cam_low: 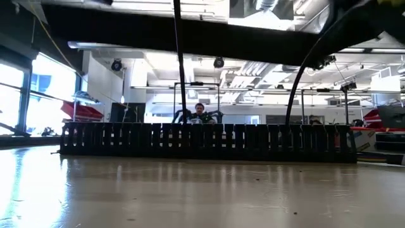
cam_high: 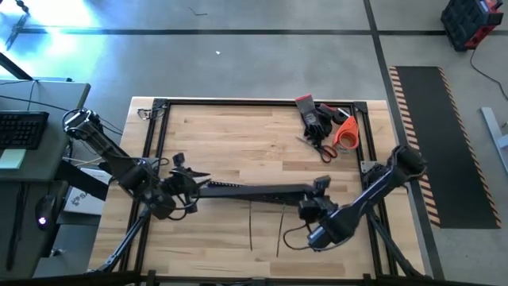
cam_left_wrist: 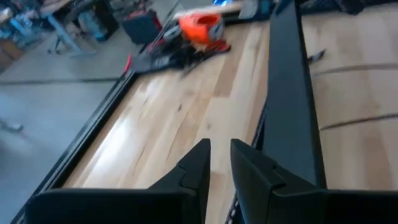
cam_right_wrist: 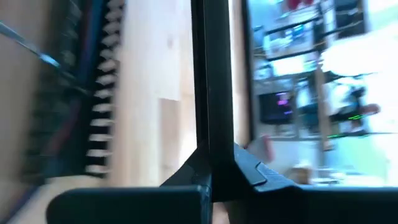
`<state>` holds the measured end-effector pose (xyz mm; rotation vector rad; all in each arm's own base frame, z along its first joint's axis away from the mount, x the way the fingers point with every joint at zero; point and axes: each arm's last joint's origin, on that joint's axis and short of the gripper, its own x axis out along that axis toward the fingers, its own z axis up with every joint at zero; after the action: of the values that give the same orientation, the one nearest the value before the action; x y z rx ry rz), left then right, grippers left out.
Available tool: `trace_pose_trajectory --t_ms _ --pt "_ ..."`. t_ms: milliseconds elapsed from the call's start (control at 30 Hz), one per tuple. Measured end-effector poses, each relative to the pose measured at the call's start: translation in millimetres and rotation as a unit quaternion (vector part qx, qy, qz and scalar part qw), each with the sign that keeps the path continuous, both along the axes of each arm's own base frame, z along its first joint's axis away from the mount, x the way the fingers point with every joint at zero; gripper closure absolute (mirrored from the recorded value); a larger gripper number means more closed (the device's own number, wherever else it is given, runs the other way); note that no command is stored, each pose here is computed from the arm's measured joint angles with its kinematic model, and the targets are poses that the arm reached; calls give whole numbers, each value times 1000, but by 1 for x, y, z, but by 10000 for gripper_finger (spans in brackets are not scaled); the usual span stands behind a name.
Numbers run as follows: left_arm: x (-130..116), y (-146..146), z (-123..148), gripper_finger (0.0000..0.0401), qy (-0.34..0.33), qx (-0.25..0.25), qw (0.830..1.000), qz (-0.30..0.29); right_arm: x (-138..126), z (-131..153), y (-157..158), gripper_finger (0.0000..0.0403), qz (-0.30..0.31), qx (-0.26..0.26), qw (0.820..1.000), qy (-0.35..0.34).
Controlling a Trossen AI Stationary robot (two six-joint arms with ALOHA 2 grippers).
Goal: Ziptie cables
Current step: Close the black cable duct cover
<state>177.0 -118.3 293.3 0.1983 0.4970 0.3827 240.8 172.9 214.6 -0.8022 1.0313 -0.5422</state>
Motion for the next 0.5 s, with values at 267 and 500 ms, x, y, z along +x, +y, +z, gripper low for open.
trace_pose_trajectory --t_ms 267,500 --pt "-6 5 -22 367 35 -14 998 50 27 -33 -19 402 35 -160 983 86" --pt "-13 11 -55 374 43 -33 995 88 39 -45 -32 403 33 -224 969 101"
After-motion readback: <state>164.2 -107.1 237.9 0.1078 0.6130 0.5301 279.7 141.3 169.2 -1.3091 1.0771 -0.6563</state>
